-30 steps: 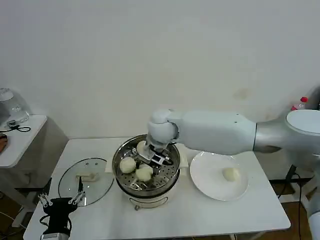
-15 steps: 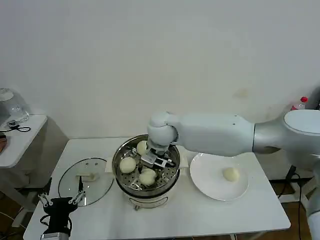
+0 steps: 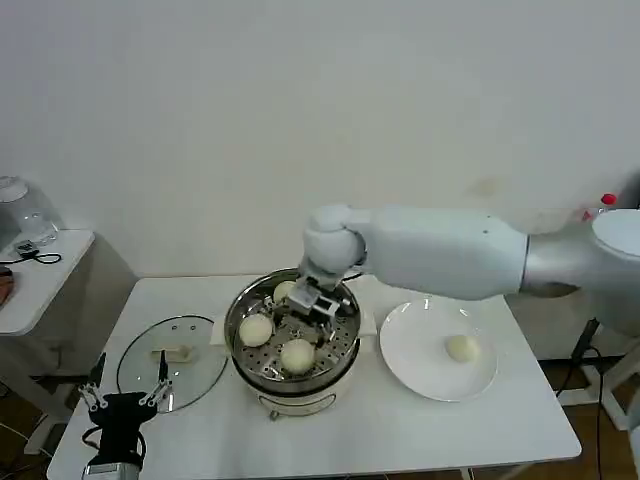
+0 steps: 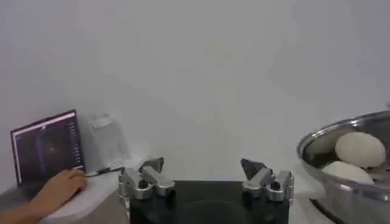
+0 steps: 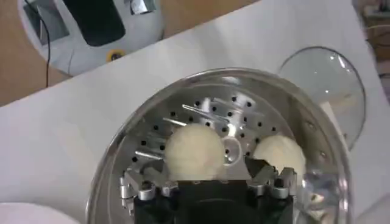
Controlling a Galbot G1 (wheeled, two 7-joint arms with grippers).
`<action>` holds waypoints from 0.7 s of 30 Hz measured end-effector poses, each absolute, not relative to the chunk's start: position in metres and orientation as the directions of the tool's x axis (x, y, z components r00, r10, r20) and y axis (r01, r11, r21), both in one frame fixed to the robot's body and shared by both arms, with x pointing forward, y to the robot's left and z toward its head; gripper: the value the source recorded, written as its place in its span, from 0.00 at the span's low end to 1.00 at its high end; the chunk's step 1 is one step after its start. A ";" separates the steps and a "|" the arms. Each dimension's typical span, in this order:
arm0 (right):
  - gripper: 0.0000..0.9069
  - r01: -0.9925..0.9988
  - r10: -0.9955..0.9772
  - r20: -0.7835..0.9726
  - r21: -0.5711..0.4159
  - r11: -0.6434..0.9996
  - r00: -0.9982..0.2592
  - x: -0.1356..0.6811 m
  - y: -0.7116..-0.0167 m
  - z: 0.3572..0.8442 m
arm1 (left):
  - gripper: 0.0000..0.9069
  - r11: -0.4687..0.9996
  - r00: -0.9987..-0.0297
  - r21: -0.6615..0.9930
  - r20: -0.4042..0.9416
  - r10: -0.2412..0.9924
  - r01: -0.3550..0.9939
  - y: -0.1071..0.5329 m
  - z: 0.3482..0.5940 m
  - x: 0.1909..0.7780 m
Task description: Take steamed baozi put them in steamer then cover it.
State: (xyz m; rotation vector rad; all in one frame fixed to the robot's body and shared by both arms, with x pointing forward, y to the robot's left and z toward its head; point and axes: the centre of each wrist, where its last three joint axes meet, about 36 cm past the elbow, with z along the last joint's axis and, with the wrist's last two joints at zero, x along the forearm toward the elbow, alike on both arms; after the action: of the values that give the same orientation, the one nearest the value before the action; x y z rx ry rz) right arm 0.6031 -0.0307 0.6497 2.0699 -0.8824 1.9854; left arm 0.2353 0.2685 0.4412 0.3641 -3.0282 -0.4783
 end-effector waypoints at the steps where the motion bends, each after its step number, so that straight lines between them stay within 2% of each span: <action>1: 1.00 -0.520 -0.319 0.946 -0.298 -0.801 -0.053 0.607 -0.037 0.655 | 1.00 0.924 -0.971 0.311 0.017 -0.238 -0.221 0.269 0.441 0.236; 10: 1.00 -0.713 -0.297 0.939 -0.329 -0.619 -0.176 0.638 -0.132 0.686 | 1.00 0.929 -0.977 0.311 0.017 -0.214 -0.199 0.265 0.441 0.238; 15: 1.00 -0.788 -0.255 0.936 -0.344 -0.511 -0.243 0.638 -0.194 0.684 | 1.00 0.930 -0.978 0.313 0.008 -0.207 -0.194 0.264 0.444 0.240; 21: 1.00 -0.857 -0.190 0.933 -0.356 -0.372 -0.305 0.633 -0.270 0.657 | 1.00 0.931 -0.980 0.315 0.015 -0.199 -0.184 0.260 0.442 0.238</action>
State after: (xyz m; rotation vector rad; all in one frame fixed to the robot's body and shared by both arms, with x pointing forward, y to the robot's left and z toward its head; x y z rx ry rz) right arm 0.6329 -0.2699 0.6570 1.4300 -1.3409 1.7268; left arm 0.2382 0.2605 0.4424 0.3023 -3.0410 -0.4895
